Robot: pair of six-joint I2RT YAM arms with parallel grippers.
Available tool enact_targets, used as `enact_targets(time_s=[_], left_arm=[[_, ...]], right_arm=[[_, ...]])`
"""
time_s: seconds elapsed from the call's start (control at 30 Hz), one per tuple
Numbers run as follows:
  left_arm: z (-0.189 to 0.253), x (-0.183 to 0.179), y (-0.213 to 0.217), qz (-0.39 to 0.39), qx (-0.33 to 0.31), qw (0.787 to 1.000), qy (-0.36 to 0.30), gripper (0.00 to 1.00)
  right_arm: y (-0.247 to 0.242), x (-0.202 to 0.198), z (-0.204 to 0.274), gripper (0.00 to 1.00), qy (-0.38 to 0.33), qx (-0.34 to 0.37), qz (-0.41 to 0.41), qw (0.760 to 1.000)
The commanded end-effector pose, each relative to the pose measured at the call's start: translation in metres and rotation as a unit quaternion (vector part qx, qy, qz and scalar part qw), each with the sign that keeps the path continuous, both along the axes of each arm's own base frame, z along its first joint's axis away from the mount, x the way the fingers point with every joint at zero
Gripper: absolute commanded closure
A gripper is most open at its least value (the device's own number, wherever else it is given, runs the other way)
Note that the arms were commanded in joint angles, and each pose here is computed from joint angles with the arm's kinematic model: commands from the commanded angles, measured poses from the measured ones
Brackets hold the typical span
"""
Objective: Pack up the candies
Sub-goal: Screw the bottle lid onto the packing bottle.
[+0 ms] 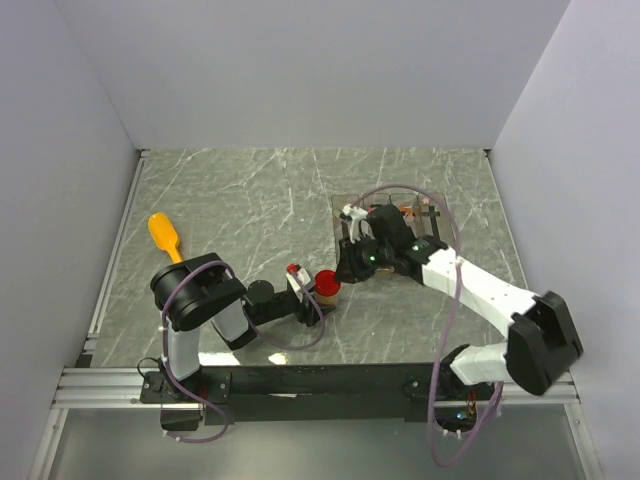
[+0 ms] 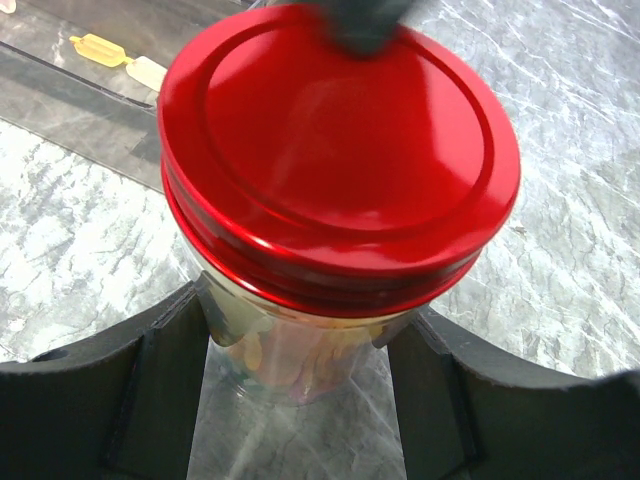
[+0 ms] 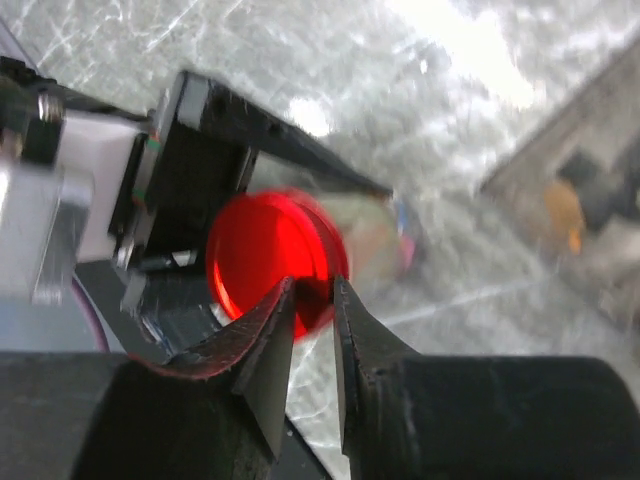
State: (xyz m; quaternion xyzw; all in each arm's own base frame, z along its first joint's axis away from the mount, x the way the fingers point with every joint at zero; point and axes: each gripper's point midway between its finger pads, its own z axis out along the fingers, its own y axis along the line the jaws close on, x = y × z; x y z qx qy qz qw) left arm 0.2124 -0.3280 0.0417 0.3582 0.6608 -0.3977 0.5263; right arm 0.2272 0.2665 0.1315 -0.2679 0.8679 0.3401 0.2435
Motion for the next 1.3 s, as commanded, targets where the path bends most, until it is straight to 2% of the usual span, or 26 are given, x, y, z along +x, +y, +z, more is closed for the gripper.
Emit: enact_targets(time_s=[0.0,0.13,0.27,0.33,0.47,0.6,0.73,0.9,1.03,1.27], left_arm=[[0.070,0.020,0.004,0.047,-0.125,0.987,-0.089,0.52],[0.070,0.020,0.004,0.045,-0.126,0.987,-0.089,0.52],[0.070,0.019,0.003,0.043,-0.126,0.987,-0.088,0.52],[0.070,0.018,0.002,0.039,-0.127,0.987,-0.086,0.51],[0.070,0.016,0.001,0.033,-0.126,0.988,-0.088,0.51],[0.070,0.016,0.000,0.029,-0.126,0.988,-0.087,0.51],[0.068,0.015,0.000,0.026,-0.124,0.988,-0.086,0.51],[0.069,0.015,0.000,0.025,-0.126,0.988,-0.086,0.51],[0.069,0.016,0.000,0.027,-0.126,0.988,-0.085,0.51],[0.068,0.019,0.001,0.036,-0.126,0.988,-0.083,0.51]], right_arm=[[-0.007,-0.043,-0.012,0.75,0.049,-0.010,-0.016,0.999],[-0.010,-0.074,-0.021,0.77,0.070,-0.008,-0.045,0.996],[-0.014,-0.075,-0.009,0.76,0.042,0.000,-0.061,0.997],[-0.019,-0.060,0.003,0.76,0.012,-0.004,-0.075,0.997],[-0.024,-0.028,0.022,0.68,-0.020,-0.003,-0.079,0.997],[-0.008,0.001,0.038,0.56,-0.041,-0.001,-0.033,0.999],[0.010,0.023,0.047,0.52,-0.047,0.012,-0.002,0.999],[0.029,0.036,0.040,0.52,-0.034,0.012,0.042,0.998],[0.031,0.030,0.026,0.52,-0.014,0.009,0.063,0.998],[0.019,0.005,0.010,0.63,0.013,0.007,0.069,0.997]])
